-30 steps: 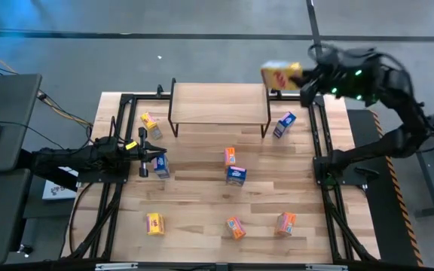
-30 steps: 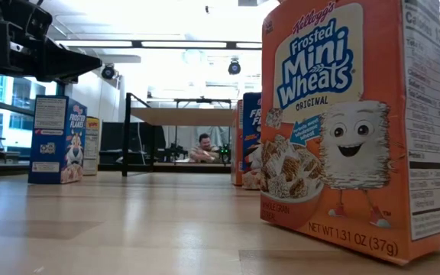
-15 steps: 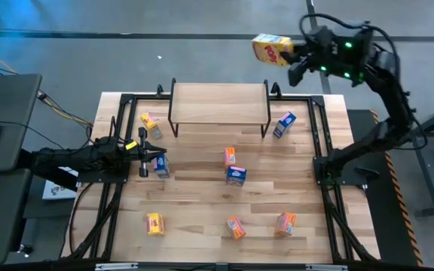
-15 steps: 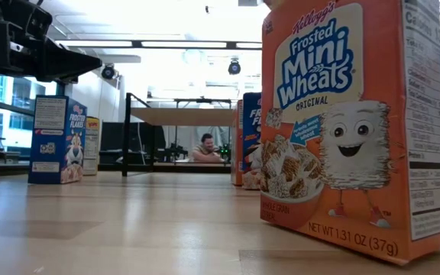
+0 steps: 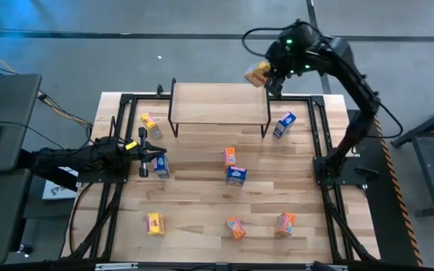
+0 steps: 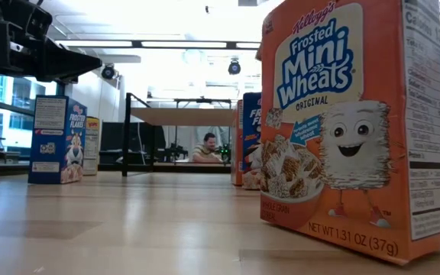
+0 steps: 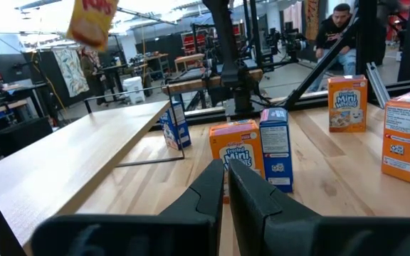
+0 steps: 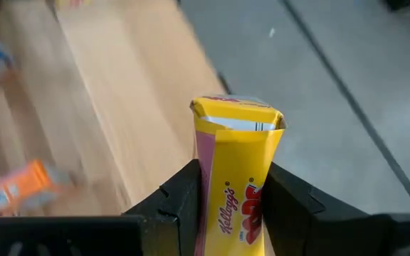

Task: Stack cereal on shelf
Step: Put the middle yellow cereal box on the shelf

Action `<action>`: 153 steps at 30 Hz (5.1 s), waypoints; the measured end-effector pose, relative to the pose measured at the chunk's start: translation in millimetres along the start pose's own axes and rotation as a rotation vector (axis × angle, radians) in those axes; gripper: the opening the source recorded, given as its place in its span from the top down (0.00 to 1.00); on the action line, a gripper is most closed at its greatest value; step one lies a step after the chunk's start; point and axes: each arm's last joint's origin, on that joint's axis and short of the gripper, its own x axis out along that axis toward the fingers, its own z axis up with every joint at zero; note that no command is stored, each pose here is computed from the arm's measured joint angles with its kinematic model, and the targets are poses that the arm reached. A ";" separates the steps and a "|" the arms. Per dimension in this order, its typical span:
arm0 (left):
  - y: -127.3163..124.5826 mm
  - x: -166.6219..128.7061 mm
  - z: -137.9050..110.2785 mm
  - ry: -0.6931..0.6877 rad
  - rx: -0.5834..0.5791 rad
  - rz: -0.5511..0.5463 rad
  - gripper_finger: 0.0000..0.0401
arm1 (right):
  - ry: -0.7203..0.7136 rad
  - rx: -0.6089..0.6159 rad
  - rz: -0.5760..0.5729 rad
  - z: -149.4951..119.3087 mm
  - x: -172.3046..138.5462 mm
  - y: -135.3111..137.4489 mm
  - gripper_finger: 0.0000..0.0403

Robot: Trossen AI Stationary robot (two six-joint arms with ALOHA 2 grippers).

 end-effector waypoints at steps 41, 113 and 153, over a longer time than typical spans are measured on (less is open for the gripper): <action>0.0 0.0 0.0 0.000 0.000 0.000 0.96 | 0.286 -0.540 0.146 3.7 97.1 -3.0 0.71; 0.0 0.0 0.0 0.000 0.000 0.000 0.96 | 0.268 -0.500 0.139 7.2 123.5 -15.5 0.49; 0.0 0.0 0.0 0.000 0.000 0.000 0.96 | 0.248 -0.393 0.078 5.9 117.2 -30.8 0.49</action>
